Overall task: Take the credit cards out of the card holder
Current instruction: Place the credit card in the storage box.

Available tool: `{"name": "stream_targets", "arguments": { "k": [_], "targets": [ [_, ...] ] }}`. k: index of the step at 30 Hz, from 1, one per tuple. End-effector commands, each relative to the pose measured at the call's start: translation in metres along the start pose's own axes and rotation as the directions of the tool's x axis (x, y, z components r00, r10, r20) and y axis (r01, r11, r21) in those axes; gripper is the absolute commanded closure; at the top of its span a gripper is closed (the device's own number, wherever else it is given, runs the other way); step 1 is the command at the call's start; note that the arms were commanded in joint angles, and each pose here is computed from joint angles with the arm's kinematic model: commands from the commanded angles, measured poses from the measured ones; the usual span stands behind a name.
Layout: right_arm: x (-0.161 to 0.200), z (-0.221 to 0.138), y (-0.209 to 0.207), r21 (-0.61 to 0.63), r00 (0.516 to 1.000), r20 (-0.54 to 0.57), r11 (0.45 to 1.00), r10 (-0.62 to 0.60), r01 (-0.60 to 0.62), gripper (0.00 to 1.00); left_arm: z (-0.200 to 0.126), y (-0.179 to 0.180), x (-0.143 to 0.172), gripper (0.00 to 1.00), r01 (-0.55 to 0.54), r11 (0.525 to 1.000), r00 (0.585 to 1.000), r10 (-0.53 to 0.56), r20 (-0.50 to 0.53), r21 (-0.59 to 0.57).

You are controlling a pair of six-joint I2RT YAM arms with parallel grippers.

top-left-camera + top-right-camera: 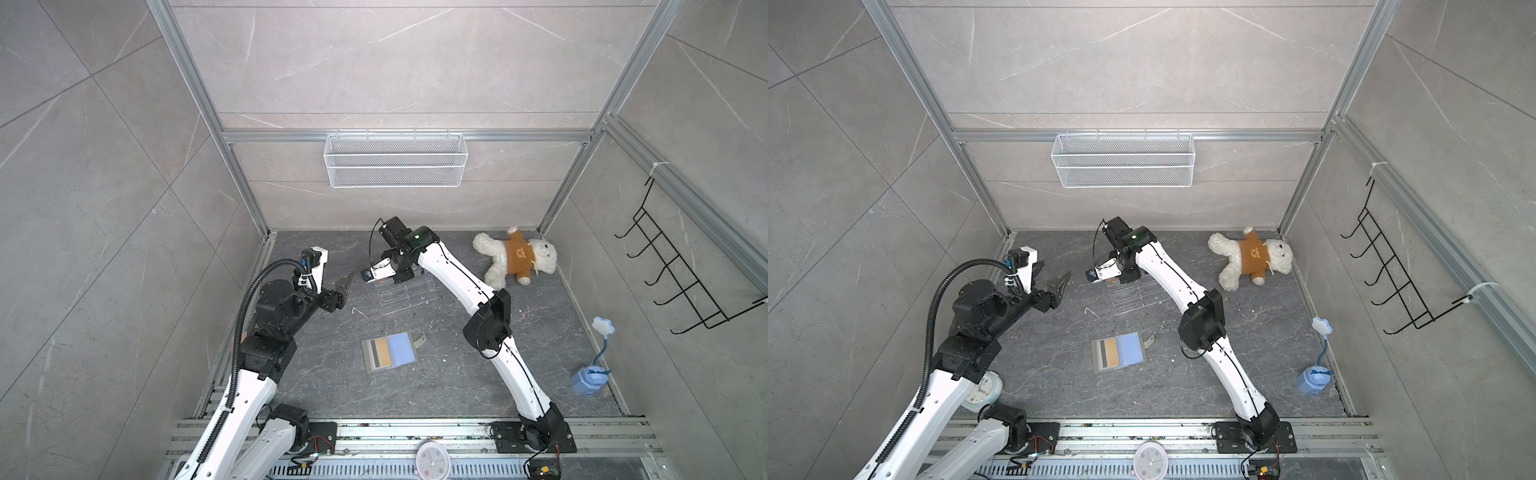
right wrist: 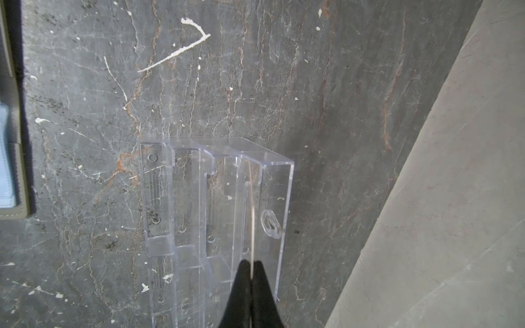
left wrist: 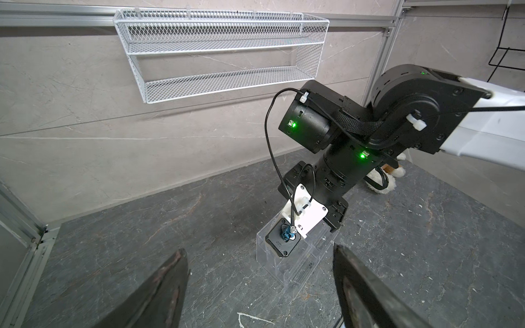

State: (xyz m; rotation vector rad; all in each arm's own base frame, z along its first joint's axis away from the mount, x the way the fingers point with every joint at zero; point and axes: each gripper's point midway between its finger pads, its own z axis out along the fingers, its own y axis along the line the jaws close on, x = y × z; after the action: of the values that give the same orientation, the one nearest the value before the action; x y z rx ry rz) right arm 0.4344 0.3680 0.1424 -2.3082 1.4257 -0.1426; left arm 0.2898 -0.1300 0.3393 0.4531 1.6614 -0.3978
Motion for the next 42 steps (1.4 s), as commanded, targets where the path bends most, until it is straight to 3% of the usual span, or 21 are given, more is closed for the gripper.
{"name": "stream_targets", "arguments": {
  "k": [1, 17, 42],
  "targets": [
    [-0.001, -0.022, -0.008, 0.037, 1.0, 0.006, 0.999, 0.017, -0.017, 1.0, -0.003, -0.005, -0.007, 0.19, -0.026, 0.999, 0.999, 0.025, 0.035, 0.025],
    [0.007, -0.045, -0.018, 0.084, 0.999, 0.008, 0.995, 0.048, -0.049, 1.0, -0.005, -0.007, -0.009, 0.2, -0.023, 0.999, 0.998, 0.021, 0.055, 0.037],
    [0.014, -0.009, -0.017, 0.055, 0.998, 0.004, 0.997, 0.056, -0.056, 1.0, 0.0, -0.011, -0.006, 0.2, -0.014, 0.998, 0.999, 0.011, 0.043, 0.063]
  ]
}}
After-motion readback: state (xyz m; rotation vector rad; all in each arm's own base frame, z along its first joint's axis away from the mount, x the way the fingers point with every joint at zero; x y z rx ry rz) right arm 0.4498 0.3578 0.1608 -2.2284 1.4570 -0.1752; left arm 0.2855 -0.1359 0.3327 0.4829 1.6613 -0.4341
